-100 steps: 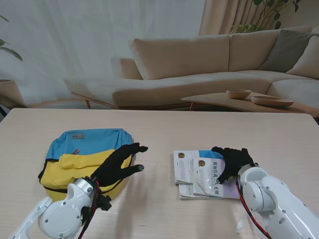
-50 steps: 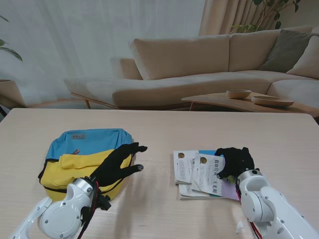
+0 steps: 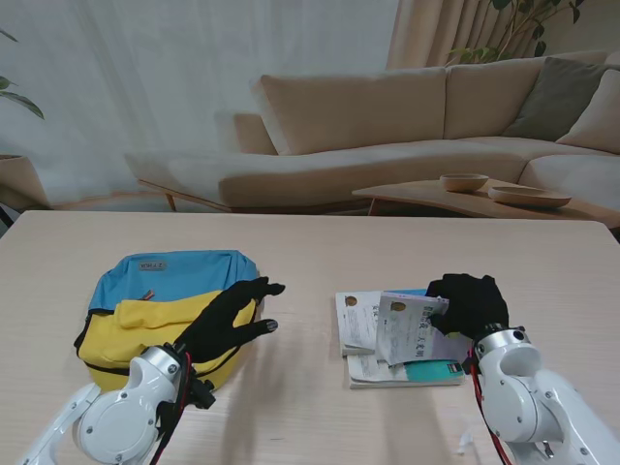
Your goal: Pack books into the school bag then zip close the school bag
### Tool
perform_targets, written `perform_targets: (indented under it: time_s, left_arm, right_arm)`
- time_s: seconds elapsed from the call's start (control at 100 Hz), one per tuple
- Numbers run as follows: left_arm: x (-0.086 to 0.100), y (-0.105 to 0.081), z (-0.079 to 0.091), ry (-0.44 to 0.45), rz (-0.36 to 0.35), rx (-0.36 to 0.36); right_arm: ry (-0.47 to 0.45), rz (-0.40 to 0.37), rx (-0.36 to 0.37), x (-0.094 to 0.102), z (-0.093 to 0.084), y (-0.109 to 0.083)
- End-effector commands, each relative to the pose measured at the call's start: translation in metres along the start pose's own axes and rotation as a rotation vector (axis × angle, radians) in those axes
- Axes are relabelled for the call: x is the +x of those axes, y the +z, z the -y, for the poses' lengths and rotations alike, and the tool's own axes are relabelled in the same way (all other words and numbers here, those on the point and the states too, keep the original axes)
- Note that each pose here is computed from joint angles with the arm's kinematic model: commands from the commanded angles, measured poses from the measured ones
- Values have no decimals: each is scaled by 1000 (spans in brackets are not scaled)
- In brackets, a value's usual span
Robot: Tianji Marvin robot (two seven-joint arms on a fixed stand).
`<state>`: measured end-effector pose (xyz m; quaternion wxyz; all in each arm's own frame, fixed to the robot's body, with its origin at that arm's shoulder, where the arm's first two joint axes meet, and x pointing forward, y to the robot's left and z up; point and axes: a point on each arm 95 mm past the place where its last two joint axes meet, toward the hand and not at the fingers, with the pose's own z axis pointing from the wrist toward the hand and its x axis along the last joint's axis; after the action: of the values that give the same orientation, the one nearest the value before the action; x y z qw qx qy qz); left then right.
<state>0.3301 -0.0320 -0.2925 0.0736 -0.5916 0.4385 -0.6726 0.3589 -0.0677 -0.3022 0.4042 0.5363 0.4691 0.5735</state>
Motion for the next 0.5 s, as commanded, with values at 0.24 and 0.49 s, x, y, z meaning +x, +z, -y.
perform_targets:
  time_s: [0.24, 0.49]
  left_arm:
    - [2, 0, -3, -26, -5, -35]
    - [2, 1, -2, -19, -31, -49]
  right_arm:
    - [83, -109, -53, 21, -44, -14]
    - [104, -192, -68, 42, -56, -19]
